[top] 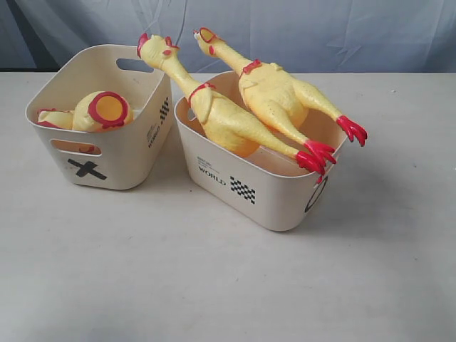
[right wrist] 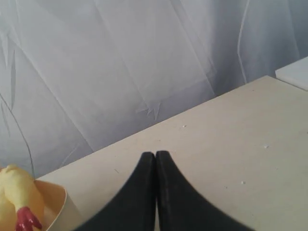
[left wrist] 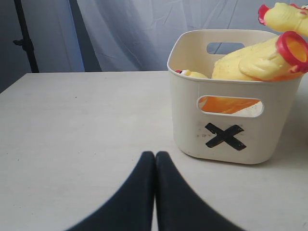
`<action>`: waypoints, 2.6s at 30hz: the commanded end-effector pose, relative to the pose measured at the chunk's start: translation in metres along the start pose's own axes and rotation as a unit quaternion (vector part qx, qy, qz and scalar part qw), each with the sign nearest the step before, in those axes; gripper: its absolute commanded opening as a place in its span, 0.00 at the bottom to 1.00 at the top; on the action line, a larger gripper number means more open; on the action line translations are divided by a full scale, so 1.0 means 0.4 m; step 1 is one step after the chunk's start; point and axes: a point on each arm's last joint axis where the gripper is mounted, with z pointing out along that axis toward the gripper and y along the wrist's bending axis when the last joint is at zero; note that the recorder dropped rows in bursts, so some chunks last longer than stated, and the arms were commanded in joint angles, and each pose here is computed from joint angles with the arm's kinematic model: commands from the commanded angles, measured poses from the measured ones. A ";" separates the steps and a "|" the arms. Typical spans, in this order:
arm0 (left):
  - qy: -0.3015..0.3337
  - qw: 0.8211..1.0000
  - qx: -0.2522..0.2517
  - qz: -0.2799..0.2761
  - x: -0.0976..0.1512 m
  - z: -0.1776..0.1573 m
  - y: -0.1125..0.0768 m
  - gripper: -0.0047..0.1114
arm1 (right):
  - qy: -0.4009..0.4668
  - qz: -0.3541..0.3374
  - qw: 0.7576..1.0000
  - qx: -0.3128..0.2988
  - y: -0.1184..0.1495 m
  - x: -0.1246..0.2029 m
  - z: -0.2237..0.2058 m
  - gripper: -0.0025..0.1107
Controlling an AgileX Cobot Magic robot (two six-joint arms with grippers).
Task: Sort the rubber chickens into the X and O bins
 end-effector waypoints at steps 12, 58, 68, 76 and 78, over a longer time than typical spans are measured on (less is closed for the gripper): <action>-0.008 1.000 0.003 -0.004 -0.004 -0.001 -0.001 0.04 | 0.045 -0.172 0.983 0.038 -0.023 0.022 -0.010 0.01; -0.008 1.000 0.003 -0.004 -0.004 -0.001 -0.001 0.04 | -0.030 -0.156 0.987 -0.021 -0.031 0.098 -0.073 0.01; -0.008 1.000 0.003 -0.004 -0.004 -0.001 -0.001 0.04 | 0.056 -0.155 0.986 -0.005 -0.045 0.136 -0.074 0.01; -0.008 1.000 0.003 -0.004 -0.004 -0.001 -0.001 0.04 | 0.062 -0.146 0.987 -0.006 -0.044 0.138 -0.074 0.01; -0.008 1.000 0.003 -0.004 -0.004 -0.001 -0.001 0.04 | 0.062 -0.146 0.987 -0.006 -0.044 0.138 -0.074 0.01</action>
